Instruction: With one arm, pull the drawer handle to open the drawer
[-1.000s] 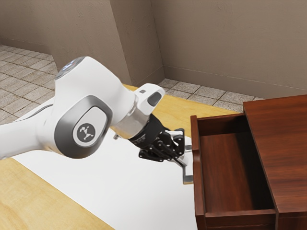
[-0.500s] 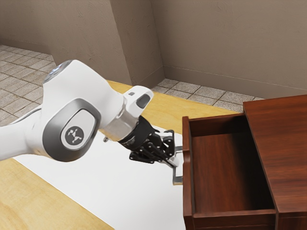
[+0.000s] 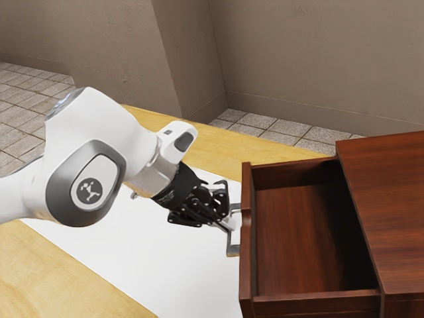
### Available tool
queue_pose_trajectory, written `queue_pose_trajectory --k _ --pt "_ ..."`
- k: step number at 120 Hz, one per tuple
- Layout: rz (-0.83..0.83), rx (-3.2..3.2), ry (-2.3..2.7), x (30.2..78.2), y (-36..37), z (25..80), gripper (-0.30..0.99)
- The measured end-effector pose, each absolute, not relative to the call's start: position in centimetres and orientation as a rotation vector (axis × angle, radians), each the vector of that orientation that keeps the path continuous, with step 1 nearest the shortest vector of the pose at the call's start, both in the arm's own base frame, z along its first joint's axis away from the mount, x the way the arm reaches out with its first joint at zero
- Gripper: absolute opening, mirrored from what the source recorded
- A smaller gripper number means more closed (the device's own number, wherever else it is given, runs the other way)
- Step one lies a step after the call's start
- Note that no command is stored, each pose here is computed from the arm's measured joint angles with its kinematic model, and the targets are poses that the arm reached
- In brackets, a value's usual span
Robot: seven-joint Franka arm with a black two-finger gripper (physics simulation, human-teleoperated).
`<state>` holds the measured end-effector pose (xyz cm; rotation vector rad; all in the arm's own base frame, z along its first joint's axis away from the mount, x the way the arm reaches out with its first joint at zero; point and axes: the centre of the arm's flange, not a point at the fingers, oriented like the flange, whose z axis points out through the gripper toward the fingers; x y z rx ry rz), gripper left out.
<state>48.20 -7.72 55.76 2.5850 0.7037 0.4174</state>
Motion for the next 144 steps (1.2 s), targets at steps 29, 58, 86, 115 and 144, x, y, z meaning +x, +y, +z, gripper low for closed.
queue_pose_trajectory --k 29,58,86,115,144 --pt "0.419 2.577 0.724 47.8 -6.9 55.5 -0.1" --pt "0.426 2.573 0.724 47.6 -6.8 55.8 -0.1" --pt "0.425 2.565 0.724 47.5 -6.5 55.7 0.03" --pt "0.464 2.542 0.709 46.5 -5.9 57.4 0.1" --pt "0.524 2.666 0.592 49.3 -6.5 64.3 0.46"
